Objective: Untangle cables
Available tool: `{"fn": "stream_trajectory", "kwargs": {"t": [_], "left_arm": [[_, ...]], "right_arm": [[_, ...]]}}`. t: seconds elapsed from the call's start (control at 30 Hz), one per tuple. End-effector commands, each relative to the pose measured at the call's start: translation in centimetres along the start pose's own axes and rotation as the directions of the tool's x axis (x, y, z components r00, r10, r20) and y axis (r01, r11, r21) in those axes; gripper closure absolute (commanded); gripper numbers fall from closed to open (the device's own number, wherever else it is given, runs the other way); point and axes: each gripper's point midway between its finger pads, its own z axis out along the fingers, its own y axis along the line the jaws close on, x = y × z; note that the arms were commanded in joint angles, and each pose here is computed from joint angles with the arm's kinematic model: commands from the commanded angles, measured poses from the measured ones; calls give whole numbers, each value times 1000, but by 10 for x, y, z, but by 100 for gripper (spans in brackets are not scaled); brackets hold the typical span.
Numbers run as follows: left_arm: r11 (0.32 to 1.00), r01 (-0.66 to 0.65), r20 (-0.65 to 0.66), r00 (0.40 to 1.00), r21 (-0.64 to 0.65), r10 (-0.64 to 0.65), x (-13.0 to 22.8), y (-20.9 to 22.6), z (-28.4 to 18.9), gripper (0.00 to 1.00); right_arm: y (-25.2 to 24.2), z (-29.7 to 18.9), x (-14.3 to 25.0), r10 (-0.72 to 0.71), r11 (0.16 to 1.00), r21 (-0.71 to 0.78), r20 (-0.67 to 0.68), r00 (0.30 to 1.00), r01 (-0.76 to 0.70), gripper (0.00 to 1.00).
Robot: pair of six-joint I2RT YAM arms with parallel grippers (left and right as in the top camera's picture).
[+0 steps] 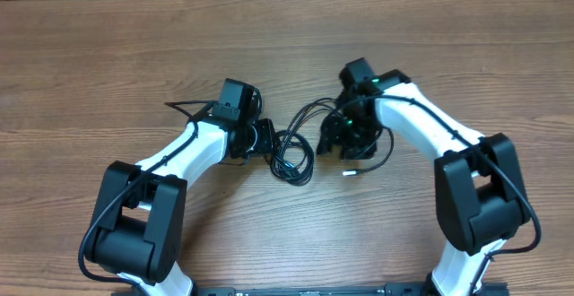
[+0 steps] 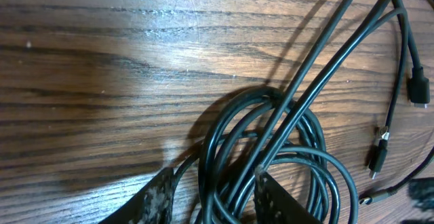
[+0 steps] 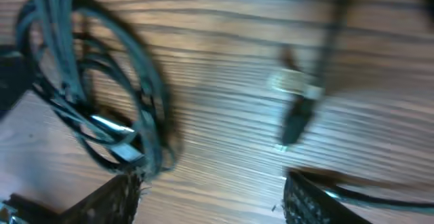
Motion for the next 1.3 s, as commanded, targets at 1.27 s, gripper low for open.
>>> {"fn": "stream_trajectory", "kwargs": {"t": [1.27], "left_arm": [[998, 13, -32, 999, -57, -15, 10, 14, 13, 77]], "right_arm": [[35, 48, 6, 110, 971, 195, 159, 981, -141, 58]]}}
